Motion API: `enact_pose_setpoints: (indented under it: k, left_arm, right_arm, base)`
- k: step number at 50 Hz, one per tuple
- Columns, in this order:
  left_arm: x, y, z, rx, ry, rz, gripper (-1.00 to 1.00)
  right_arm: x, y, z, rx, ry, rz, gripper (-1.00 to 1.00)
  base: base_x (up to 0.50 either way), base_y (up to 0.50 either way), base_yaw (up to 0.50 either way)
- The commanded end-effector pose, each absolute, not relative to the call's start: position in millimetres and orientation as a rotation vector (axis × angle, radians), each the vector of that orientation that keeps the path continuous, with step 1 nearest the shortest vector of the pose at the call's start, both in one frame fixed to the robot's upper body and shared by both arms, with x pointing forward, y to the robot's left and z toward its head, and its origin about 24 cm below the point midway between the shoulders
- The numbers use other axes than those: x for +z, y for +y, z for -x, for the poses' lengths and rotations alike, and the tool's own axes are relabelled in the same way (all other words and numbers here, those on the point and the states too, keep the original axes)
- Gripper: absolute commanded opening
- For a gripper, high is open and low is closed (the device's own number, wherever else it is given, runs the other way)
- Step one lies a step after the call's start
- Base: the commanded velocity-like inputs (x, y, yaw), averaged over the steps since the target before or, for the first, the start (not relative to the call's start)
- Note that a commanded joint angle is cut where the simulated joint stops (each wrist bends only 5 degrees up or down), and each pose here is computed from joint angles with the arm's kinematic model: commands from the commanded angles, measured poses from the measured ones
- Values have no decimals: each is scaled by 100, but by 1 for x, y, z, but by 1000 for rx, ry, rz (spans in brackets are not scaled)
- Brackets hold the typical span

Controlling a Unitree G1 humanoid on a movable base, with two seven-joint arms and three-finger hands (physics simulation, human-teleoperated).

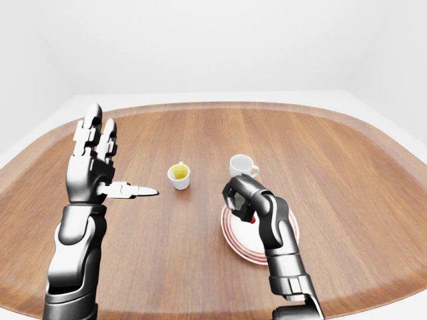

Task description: Pick up the red mug and put it on the plate

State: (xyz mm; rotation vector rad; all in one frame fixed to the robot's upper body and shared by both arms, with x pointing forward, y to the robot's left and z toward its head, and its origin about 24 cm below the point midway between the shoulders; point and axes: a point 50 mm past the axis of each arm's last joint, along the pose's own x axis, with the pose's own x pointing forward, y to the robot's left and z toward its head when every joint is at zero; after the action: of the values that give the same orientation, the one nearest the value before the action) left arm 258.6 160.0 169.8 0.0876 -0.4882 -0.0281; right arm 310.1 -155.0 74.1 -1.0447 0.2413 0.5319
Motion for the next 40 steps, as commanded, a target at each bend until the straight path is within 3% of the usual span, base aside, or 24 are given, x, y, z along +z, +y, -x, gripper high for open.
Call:
enact_pose_setpoints:
  k: [1, 40]
  left_arm:
    - [171, 159, -258, -30, -495, -89, 100]
    - [174, 159, -256, -30, -512, -89, 100]
  right_arm:
    - [78, -173, -313, 500, 250, 1022, -100]
    - [83, -201, -321, 426, 335, 1138, -100]
  base:
    - [0, 0, 0]
    - [0, 0, 0]
